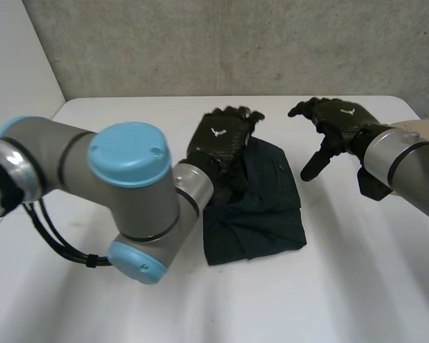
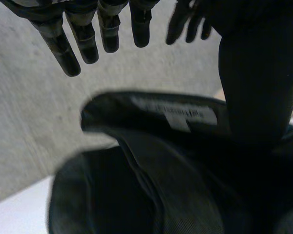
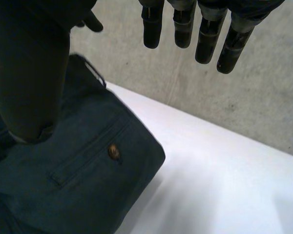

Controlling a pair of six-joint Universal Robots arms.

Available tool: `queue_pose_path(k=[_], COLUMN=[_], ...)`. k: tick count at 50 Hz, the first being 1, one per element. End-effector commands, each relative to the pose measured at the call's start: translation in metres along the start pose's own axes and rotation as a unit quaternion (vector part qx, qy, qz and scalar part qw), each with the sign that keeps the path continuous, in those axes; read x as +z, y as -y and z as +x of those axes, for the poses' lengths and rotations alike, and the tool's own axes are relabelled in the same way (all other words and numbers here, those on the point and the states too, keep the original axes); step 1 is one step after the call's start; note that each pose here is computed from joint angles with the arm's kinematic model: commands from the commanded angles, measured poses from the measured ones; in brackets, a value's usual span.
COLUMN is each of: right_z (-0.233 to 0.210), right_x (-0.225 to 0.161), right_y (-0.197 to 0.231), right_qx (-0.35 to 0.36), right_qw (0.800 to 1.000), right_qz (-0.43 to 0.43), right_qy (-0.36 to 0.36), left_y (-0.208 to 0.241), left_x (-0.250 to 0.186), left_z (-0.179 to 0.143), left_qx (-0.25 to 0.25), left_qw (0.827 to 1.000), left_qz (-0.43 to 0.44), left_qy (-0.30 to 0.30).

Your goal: Fold the laundry.

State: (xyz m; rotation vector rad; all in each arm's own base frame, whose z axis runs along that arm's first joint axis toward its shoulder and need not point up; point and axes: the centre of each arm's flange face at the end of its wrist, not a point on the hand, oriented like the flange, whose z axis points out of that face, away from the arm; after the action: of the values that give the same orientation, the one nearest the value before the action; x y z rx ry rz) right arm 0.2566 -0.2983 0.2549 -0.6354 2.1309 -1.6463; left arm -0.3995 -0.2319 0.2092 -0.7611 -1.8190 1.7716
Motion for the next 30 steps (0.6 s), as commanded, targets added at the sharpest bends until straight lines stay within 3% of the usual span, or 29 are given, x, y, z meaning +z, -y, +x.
queue_pose_path(k=[1, 10, 21, 30], right_z=[0.003, 0.005, -0.005, 0.001], right_x=[0.021, 0.031, 0.030, 0.027], right_y=[-0.022, -0.034, -0.037, -0.030], right_qx=[0.005, 0.010, 0.010, 0.008], right_qw=[1.000, 0.999, 0.998, 0.999], right_qz=[-0.028, -0.043, -0.047, -0.037], right_qy=[0.007, 0.009, 0.032, 0.019], left_y=[-0.011, -0.011, -0.011, 0.031], left_x=[0.008, 0.007, 0.004, -0.004], left_z=[0.005, 0.001, -0.024, -0.003], left_qx=[0.002, 0.004, 0.062, 0.045], left_qw=[1.000, 0.999, 0.992, 0.998], left_qz=[-0.028, -0.039, -0.063, -0.006], left_qy=[-0.003, 0.011, 0.087, 0.033])
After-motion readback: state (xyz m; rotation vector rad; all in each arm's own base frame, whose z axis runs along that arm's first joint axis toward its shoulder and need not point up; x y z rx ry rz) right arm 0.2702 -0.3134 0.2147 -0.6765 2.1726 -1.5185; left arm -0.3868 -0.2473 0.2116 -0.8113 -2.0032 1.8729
